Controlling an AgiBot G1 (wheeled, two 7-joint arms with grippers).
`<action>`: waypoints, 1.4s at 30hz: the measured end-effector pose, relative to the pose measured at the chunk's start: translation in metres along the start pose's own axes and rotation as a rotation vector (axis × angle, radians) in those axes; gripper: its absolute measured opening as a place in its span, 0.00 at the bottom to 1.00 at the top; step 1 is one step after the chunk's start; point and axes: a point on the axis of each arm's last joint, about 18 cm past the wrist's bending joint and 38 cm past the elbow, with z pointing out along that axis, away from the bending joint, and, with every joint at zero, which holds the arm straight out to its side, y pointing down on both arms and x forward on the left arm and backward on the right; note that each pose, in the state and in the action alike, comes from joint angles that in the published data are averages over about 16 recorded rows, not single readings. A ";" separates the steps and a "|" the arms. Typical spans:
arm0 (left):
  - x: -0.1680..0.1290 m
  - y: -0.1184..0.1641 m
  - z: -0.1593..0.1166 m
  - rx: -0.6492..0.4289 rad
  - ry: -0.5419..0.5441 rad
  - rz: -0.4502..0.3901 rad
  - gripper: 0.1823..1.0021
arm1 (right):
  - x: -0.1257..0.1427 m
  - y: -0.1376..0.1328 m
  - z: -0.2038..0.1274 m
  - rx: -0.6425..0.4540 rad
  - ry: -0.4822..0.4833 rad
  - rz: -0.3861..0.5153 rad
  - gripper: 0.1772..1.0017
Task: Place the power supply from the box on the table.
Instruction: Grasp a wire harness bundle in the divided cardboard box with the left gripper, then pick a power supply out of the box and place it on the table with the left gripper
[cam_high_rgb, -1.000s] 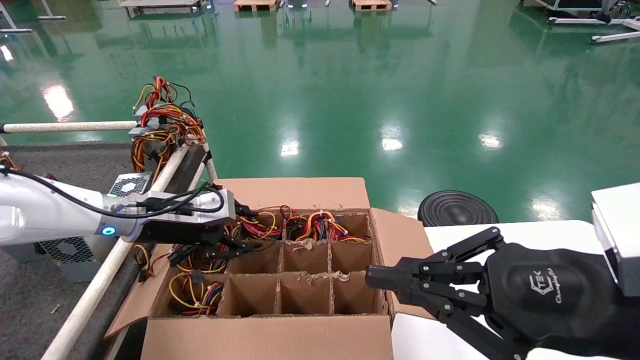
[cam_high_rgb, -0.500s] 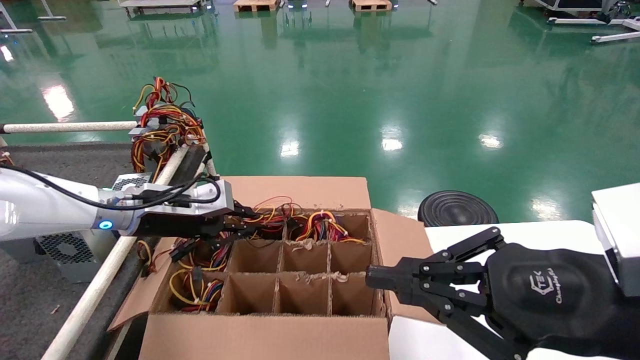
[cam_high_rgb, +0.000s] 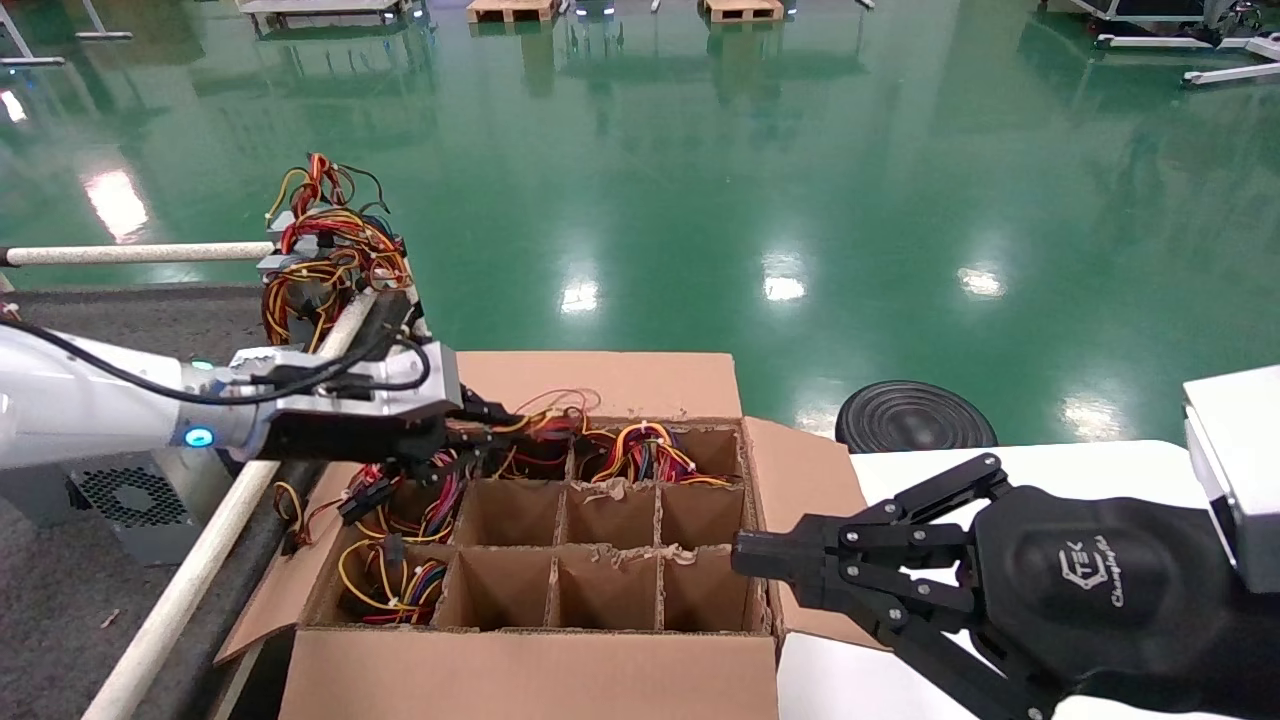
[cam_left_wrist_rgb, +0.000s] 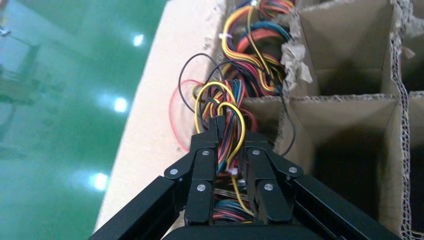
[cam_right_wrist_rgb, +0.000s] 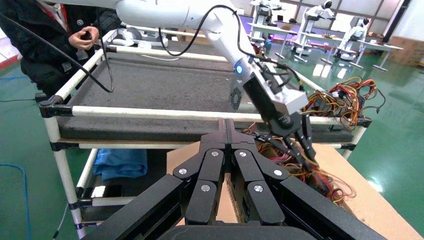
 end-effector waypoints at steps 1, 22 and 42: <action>-0.002 -0.002 -0.002 0.007 -0.005 0.006 0.12 | 0.000 0.000 0.000 0.000 0.000 0.000 0.02; -0.069 -0.086 -0.068 0.188 -0.166 0.242 0.04 | 0.000 0.000 0.000 0.000 0.000 0.000 0.02; -0.123 -0.137 -0.124 0.183 -0.370 0.432 0.02 | 0.000 0.000 0.000 0.000 0.000 0.000 0.02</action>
